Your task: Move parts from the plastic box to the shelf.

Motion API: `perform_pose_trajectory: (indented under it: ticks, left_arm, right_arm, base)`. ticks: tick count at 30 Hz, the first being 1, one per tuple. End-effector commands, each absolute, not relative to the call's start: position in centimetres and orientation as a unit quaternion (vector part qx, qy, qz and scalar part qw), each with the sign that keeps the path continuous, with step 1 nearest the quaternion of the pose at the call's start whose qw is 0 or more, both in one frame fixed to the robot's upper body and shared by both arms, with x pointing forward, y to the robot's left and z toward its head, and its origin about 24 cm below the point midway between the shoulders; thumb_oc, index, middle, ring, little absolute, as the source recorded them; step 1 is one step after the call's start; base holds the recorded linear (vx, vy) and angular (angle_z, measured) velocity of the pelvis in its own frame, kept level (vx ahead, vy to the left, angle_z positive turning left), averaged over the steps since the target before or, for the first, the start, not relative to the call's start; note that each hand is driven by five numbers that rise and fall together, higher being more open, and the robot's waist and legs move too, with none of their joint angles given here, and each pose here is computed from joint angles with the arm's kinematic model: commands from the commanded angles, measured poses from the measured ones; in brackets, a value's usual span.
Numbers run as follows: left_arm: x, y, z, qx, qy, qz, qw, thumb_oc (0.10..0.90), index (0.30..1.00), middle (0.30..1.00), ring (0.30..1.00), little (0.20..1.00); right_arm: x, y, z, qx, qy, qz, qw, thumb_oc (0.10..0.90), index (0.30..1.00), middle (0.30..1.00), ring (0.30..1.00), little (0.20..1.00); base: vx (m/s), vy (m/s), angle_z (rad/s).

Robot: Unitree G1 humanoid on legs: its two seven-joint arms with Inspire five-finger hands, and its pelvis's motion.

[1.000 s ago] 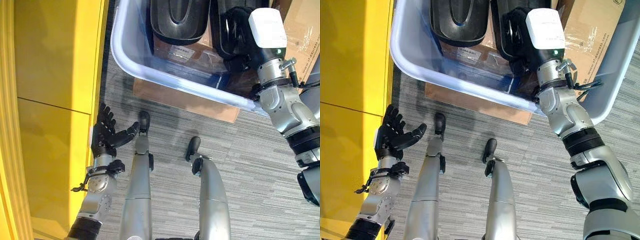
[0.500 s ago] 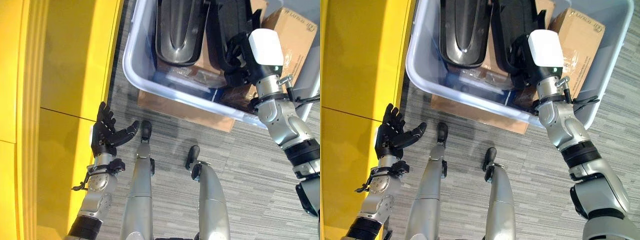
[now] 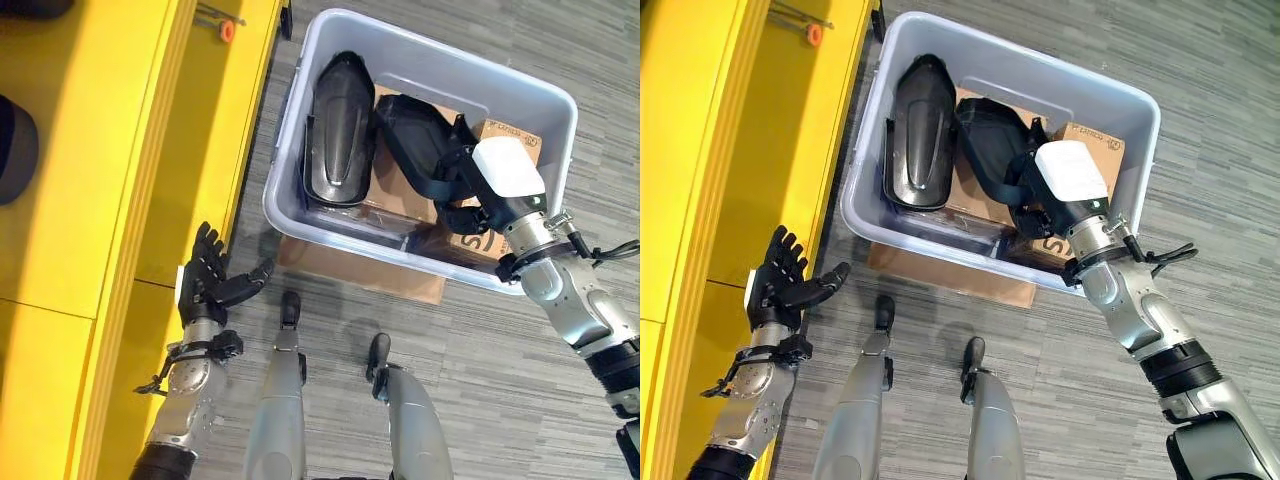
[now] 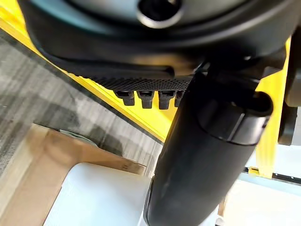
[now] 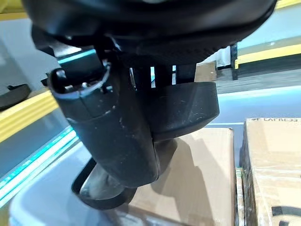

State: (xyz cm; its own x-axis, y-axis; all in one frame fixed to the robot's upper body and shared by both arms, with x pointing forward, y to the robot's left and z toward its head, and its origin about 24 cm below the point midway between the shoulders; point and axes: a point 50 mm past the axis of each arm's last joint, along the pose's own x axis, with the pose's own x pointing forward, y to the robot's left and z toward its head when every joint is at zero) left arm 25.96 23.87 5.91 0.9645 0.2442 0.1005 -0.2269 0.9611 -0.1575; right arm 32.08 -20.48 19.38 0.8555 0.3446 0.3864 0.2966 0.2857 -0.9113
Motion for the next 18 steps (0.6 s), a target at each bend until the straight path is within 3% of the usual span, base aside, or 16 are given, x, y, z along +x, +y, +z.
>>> perform_pose_trajectory:
  ticks: [1, 18]
  left_arm:
    - [25.6, 23.8, 7.8, -0.056, -0.119, 0.093, 0.987, 0.900, 1.000, 1.000, 1.000, 1.000]
    - [23.5, 24.3, 4.4, -0.061, -0.043, 0.079, 0.994, 0.900, 1.000, 1.000, 1.000, 1.000]
  right_arm:
    - [31.2, -20.6, 23.5, -0.580, -0.344, -0.007, 0.738, 0.400, 0.300, 0.300, 0.300, 0.300]
    - [28.5, -19.9, 26.5, -0.559, -0.415, 0.019, 0.718, 0.400, 0.300, 0.300, 0.300, 0.300]
  base:
    - [0.02, -0.005, -0.11]
    - [0.05, -0.001, -0.06]
